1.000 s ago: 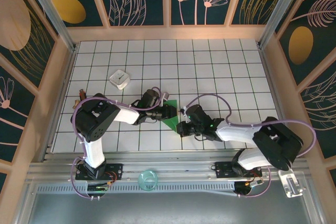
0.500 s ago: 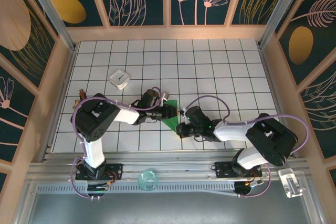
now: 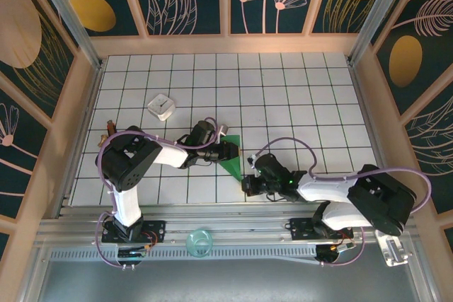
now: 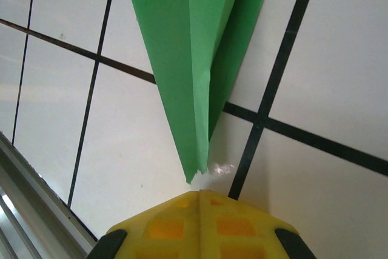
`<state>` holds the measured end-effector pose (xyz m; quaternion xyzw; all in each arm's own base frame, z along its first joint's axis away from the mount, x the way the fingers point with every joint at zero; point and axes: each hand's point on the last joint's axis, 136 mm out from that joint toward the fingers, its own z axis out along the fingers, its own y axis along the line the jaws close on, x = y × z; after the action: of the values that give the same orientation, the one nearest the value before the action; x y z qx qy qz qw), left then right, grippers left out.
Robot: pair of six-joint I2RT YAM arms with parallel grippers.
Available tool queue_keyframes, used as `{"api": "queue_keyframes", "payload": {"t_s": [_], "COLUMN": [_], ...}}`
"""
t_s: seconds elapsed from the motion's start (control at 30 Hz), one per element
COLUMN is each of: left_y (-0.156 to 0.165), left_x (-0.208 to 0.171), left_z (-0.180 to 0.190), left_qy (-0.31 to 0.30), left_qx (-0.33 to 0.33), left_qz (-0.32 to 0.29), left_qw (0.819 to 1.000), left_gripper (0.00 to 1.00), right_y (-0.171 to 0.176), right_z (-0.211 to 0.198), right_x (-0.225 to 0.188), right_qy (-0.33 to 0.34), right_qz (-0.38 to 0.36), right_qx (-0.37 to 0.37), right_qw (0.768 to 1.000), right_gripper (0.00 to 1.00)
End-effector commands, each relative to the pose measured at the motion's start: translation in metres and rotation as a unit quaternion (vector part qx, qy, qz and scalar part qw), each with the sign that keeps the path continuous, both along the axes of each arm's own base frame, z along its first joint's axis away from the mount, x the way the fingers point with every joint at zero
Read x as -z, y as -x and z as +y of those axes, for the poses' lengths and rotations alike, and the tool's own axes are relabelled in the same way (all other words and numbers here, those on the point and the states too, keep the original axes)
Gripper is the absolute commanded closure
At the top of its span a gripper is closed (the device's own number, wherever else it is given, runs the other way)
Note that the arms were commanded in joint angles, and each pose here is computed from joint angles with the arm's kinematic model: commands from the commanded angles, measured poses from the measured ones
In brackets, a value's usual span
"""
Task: Fold a paper plane with a square sheet of paper (pick it up from the middle)
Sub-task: Perform the fourth fold on the wing at the bottom-center of the table.
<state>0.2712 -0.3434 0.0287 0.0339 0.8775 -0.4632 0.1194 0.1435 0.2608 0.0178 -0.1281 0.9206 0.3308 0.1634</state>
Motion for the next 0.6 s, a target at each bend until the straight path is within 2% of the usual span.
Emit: {"api": "queue_keyframes", "payload": {"t_s": [0.0,0.27,0.57], "left_y": [0.011,0.012,0.011], "left_x": [0.047,0.046,0.045], "left_z": [0.025,0.024,0.023], "left_qy": [-0.075,-0.072,-0.071], "left_qx": [-0.021,-0.018,-0.018], "left_qz": [0.04,0.04,0.041], "left_qw": [0.996,0.996,0.996], "left_gripper": [0.68,0.68,0.68], "right_y": [0.01,-0.03,-0.045], "right_z": [-0.014,0.003,0.025], "right_x": [0.008,-0.041,-0.032], "right_qy": [0.032,-0.03,-0.034], "right_qz": [0.013,-0.044,-0.039], "right_qx": [-0.002,0.012,-0.005], "right_qw": [0.999,0.999,0.999], "right_gripper": [1.0,0.99,0.99]}}
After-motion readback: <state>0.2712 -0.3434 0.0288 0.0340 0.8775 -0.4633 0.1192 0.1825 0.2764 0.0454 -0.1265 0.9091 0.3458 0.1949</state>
